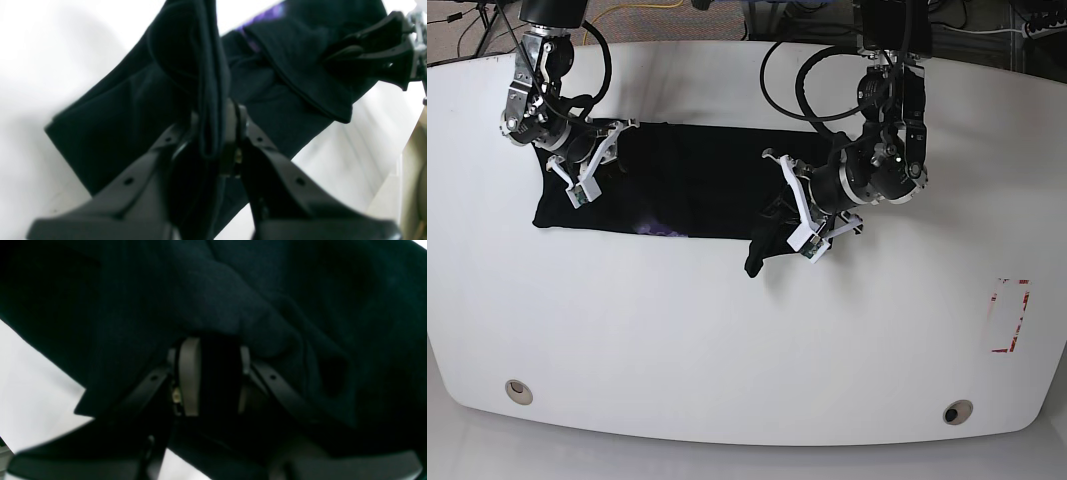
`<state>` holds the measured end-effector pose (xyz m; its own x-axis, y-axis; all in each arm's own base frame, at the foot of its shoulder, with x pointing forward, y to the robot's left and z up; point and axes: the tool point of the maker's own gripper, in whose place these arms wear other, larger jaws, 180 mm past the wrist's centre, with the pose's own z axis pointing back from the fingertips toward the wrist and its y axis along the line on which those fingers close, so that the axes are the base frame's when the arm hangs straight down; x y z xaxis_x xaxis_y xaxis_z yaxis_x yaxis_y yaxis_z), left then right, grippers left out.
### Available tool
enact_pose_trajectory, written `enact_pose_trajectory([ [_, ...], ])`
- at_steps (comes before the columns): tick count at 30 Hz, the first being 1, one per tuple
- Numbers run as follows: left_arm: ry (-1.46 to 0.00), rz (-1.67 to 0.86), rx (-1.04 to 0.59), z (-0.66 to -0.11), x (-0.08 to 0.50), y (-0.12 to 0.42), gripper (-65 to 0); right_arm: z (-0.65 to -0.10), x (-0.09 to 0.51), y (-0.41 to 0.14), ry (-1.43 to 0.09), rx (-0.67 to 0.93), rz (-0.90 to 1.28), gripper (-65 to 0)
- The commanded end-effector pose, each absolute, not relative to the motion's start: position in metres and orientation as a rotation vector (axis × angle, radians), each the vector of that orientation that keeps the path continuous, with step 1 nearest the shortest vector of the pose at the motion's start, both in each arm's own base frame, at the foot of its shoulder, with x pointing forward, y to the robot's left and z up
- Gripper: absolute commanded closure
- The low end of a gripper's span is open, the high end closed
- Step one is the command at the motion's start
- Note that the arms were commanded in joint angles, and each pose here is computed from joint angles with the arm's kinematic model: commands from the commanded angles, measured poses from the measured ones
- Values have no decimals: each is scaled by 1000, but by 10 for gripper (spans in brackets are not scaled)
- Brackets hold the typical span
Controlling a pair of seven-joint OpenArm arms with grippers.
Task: Layout the t-shirt on the table in an organized manner, then fold the t-shirt properly
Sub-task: 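Fold the strip end held by the left gripper toward the right gripper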
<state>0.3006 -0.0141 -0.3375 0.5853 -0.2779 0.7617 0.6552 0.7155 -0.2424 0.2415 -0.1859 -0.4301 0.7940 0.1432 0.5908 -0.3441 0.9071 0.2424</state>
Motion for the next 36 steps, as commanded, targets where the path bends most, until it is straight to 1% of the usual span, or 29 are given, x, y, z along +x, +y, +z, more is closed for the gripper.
enact_pose_trajectory([
  [1, -838, -597, -581, -315, 311, -26, -7, -444, 224, -199, -490, 288, 291, -144],
  [4, -823, -611, -577, -320, 309, -30, -86, -442, 229, -199, -500, 287, 292, -144],
  [8, -829, -632, -624, -313, 305, -48, -219, -441, 231, -199, -505, 286, 293, -144],
  [9, -832, -635, -634, -311, 304, -52, -236, -441, 231, -199, -505, 286, 293, -144],
  [10, -829, -649, -664, -307, 300, -63, -271, -441, 231, -199, -505, 286, 293, -144],
  [13, -809, -716, -716, -298, 291, -87, -319, -441, 232, -199, -506, 286, 293, -144],
  [15, -790, -766, -724, -293, 288, -97, -333, -441, 232, -199, -506, 286, 295, -144],
  [18, -763, -815, -702, -291, 287, -99, -336, -440, 233, -199, -507, 286, 295, -144],
  [24, -821, -835, -663, -271, 296, -91, -338, -441, 233, -198, -506, 288, 295, -144],
  [29, -821, -750, -573, -283, 315, -44, -338, -441, 232, -196, -505, 291, 294, -144],
  [36, -766, -659, -477, -309, 327, 12, -332, -440, 235, -196, -511, 290, 296, -144],
])
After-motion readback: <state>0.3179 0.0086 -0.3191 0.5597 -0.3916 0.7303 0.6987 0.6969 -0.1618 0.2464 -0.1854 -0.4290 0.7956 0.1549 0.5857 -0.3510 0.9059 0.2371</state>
